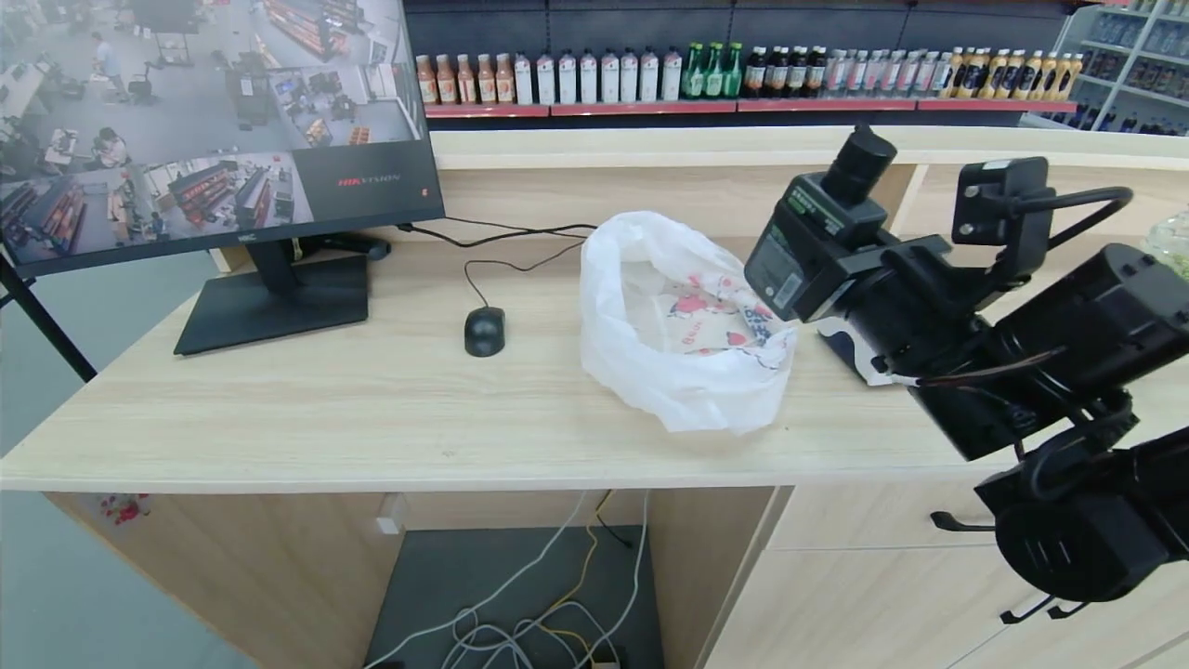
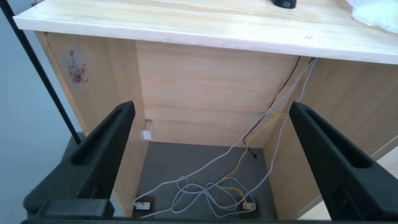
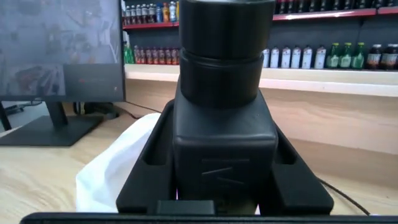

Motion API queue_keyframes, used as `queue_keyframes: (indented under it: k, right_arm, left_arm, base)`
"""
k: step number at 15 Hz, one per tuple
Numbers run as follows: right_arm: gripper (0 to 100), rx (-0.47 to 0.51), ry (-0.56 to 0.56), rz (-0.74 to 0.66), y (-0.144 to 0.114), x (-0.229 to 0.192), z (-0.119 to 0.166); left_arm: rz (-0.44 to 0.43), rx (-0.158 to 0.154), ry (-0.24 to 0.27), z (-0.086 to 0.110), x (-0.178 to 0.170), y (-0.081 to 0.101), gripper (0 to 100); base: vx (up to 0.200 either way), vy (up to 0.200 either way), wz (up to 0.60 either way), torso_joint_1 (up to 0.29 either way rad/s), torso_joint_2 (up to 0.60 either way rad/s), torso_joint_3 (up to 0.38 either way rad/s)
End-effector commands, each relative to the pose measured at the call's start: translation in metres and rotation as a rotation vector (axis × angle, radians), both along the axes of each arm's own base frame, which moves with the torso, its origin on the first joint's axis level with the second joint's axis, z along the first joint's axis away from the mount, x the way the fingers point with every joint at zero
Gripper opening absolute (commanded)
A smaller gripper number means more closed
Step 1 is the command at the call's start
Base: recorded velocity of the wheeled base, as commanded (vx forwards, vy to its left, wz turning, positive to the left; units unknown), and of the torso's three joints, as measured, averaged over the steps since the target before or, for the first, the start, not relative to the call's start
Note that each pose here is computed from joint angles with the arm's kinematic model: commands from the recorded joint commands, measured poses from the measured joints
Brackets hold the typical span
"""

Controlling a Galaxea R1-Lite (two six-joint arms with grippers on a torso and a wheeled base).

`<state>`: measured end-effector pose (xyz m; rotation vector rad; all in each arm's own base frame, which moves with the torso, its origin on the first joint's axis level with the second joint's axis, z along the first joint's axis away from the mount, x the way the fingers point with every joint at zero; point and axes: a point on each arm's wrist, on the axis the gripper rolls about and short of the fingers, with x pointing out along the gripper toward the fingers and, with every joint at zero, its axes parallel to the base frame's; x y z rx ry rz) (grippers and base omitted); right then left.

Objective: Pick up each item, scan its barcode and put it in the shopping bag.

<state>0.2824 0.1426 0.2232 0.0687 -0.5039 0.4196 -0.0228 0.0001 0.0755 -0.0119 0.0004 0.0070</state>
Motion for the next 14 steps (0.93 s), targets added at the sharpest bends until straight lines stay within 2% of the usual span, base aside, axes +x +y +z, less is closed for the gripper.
queue_keyframes:
  k: [1,3,5,9,14]
  right_arm:
    - [0,-0.021,0.012,0.037,0.020,0.005,-0.009]
    - [0,-0.032,0.036,0.065,0.037,0.009,-0.012]
    - [0,-0.052,0.070,0.069,0.045,0.019,-0.012]
    - [0,-0.045,0.068,0.075,0.060,0.042,-0.010]
    - [0,-0.050,0.109,0.084,0.074,0.063,-0.023]
  left_arm:
    - [0.001,0.000,0.000,0.000,0.000,0.000,100]
    - [0.001,0.000,0.000,0.000,0.000,0.000,100]
    - [0.001,0.000,0.000,0.000,0.000,0.000,100]
    - [0.001,0.000,0.000,0.000,0.000,0.000,100]
    - [0.001,0.000,0.000,0.000,0.000,0.000,100]
  base:
    - [0.000,0.000,0.00,0.000,0.00,0.000]
    - [0.000,0.000,0.00,0.000,0.00,0.000]
    - [0.000,0.000,0.00,0.000,0.00,0.000]
    - [0.000,0.000,0.00,0.000,0.00,0.000]
    - [0.000,0.000,0.00,0.000,0.00,0.000]
